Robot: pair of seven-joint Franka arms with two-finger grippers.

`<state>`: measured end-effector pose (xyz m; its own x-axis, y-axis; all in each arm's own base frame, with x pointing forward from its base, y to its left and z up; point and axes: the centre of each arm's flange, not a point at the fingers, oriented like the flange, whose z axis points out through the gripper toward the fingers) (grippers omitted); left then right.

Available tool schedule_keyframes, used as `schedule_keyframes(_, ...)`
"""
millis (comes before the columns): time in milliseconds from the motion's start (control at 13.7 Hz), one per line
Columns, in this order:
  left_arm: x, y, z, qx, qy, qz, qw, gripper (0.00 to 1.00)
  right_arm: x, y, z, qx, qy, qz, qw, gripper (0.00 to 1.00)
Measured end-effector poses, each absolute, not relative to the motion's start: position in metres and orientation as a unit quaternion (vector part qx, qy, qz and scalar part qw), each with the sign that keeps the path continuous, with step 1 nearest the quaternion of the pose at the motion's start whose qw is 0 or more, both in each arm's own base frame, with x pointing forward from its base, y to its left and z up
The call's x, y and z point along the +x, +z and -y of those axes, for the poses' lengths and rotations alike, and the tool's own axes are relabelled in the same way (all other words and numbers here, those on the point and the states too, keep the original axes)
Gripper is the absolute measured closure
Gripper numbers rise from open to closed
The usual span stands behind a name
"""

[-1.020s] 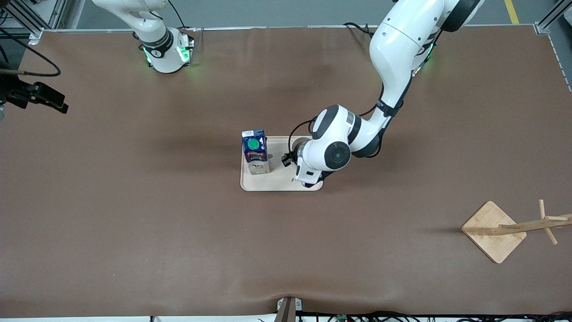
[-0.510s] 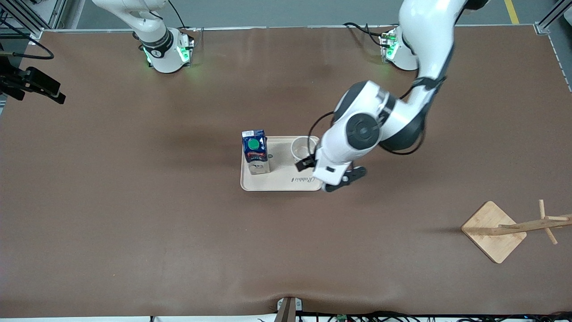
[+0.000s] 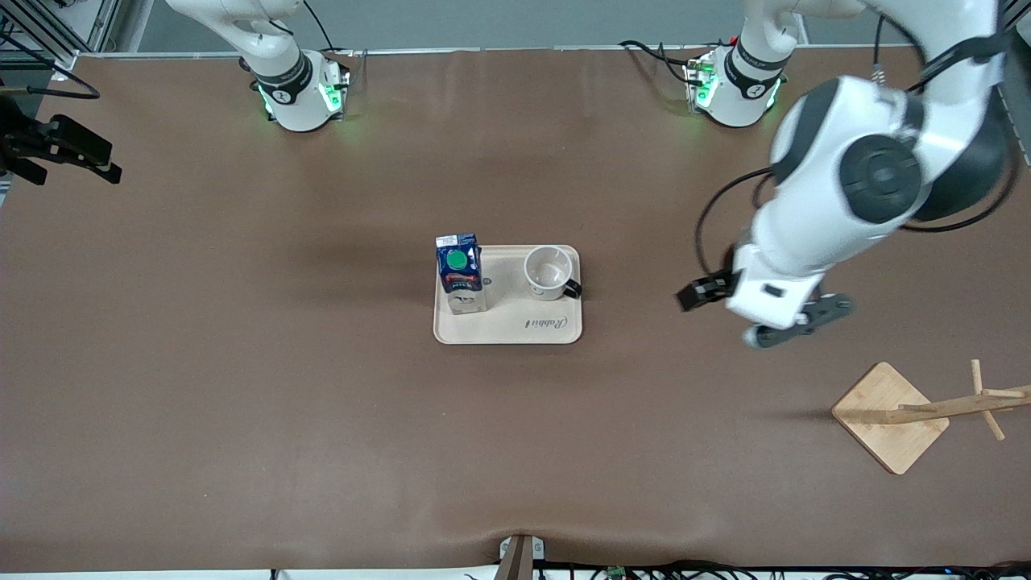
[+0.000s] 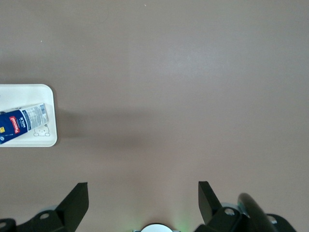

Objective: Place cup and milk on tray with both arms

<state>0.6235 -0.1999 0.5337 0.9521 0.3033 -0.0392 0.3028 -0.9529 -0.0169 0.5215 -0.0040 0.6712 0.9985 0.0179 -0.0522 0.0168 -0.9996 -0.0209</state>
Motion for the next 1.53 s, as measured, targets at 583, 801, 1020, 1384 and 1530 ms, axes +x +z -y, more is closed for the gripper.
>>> schedule_keyframes(583, 0.594, 0.623, 0.064, -0.998, 0.005, 0.061, 0.012, 0.0, 0.521, 0.671, 0.005, -0.999, 0.029, 0.012, 0.01, 0.0)
schedule_keyframes(801, 0.574, 0.636, 0.032, -0.999, 0.015, 0.05, 0.016, 0.0, 0.521, 0.67, 0.005, -0.999, 0.029, 0.012, 0.01, 0.0)
schedule_keyframes(1020, 0.556, 0.641, 0.024, -0.999, 0.019, 0.047, 0.018, 0.0, 0.521, 0.67, 0.006, -0.999, 0.029, 0.011, 0.011, 0.0)
schedule_keyframes(1384, 0.541, 0.649, 0.027, -0.999, 0.014, 0.043, 0.021, 0.0, 0.521, 0.67, 0.011, -0.999, 0.03, 0.007, 0.011, 0.0)
schedule_keyframes(1530, 0.537, 0.656, 0.029, -0.999, 0.008, 0.043, 0.021, 0.0, 0.521, 0.67, 0.014, -0.999, 0.03, 0.005, 0.011, 0.0)
